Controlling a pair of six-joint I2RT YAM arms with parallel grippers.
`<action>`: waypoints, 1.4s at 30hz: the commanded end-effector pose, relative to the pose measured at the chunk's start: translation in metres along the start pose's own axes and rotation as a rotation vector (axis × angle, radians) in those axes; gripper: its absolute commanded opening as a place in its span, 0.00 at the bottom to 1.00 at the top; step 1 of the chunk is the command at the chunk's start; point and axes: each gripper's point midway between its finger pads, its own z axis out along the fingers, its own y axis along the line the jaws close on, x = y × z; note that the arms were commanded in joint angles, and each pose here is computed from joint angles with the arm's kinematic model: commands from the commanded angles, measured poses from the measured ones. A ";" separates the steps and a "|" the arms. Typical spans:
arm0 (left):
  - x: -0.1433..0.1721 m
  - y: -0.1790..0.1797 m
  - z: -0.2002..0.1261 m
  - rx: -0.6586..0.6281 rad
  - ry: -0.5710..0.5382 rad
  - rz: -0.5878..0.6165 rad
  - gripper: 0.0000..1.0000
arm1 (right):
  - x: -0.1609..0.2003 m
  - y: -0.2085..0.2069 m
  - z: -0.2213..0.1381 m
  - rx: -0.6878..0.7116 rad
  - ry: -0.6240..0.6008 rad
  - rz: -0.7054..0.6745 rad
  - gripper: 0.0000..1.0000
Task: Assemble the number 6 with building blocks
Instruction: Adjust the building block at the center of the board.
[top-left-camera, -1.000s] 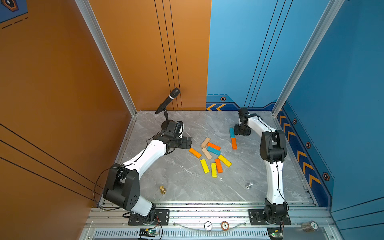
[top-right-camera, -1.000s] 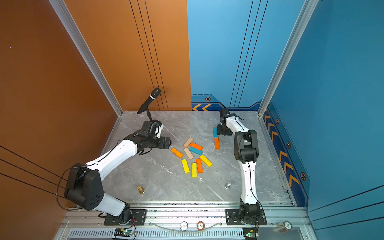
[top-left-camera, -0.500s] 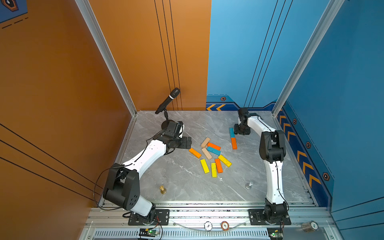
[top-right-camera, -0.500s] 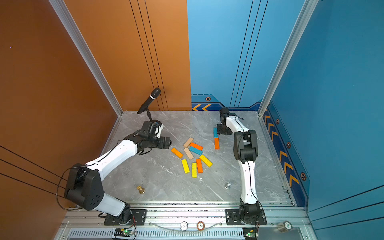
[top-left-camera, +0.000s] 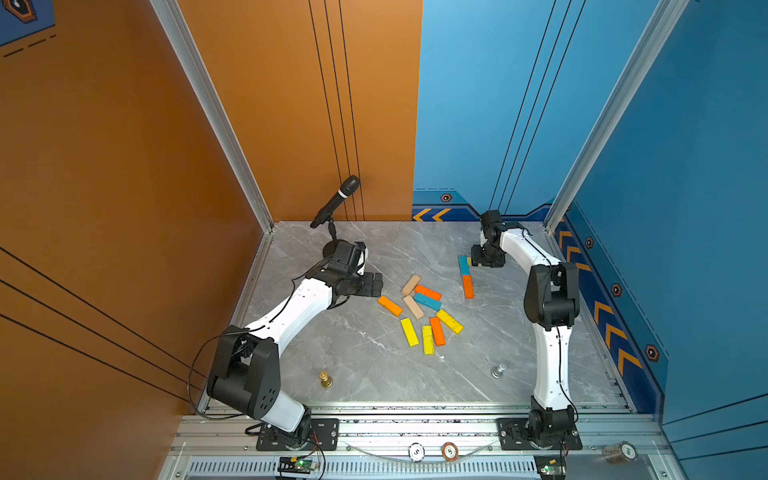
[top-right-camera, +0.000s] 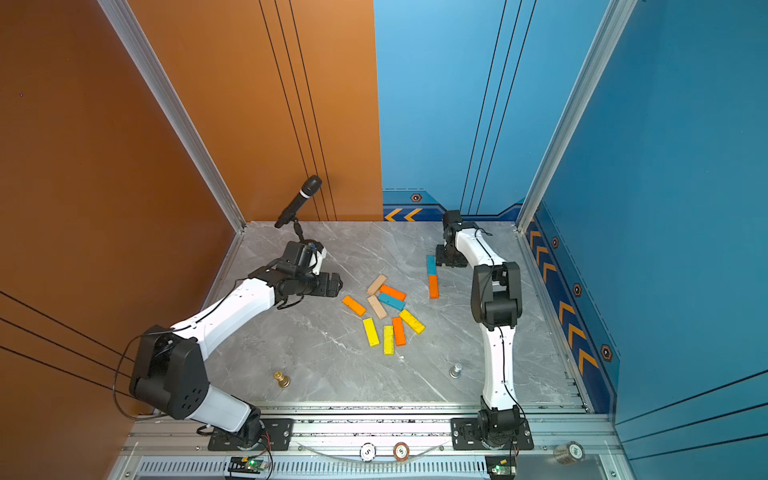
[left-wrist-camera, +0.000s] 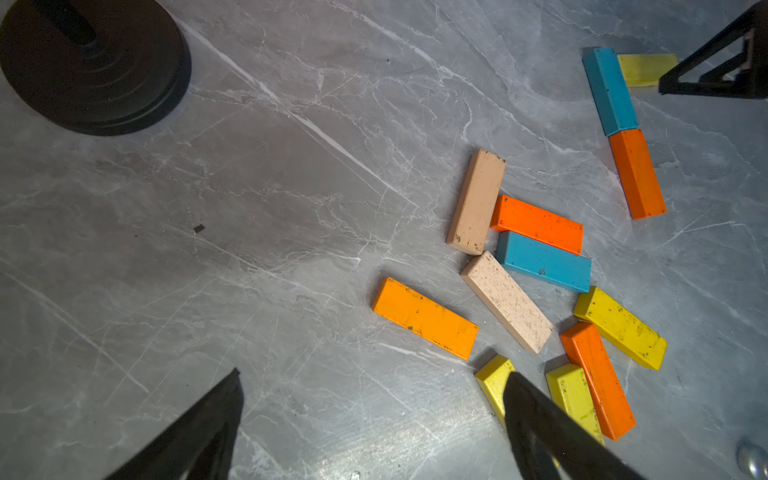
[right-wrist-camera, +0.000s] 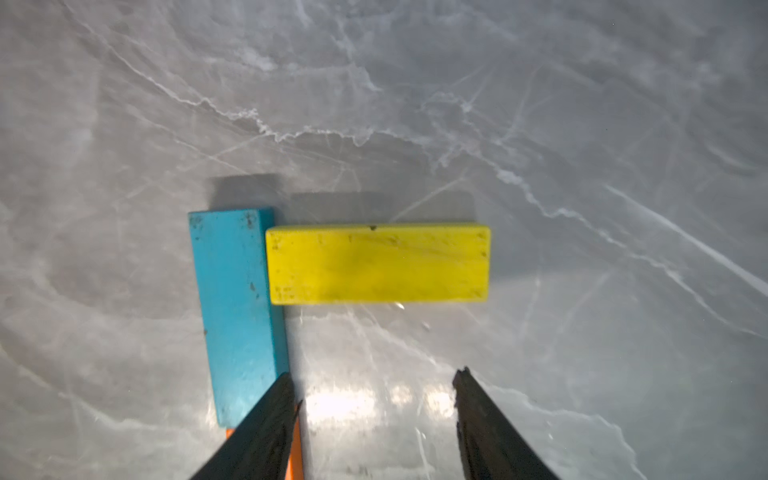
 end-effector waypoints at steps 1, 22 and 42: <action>-0.007 -0.003 -0.006 0.016 -0.003 0.004 0.98 | -0.001 -0.019 -0.018 0.029 -0.042 0.066 0.62; -0.007 -0.002 -0.009 0.007 -0.012 0.009 0.98 | 0.037 -0.060 0.037 0.053 0.064 0.195 0.57; -0.007 0.001 -0.008 -0.003 -0.010 0.010 0.98 | 0.013 -0.060 0.061 0.067 0.050 0.200 0.55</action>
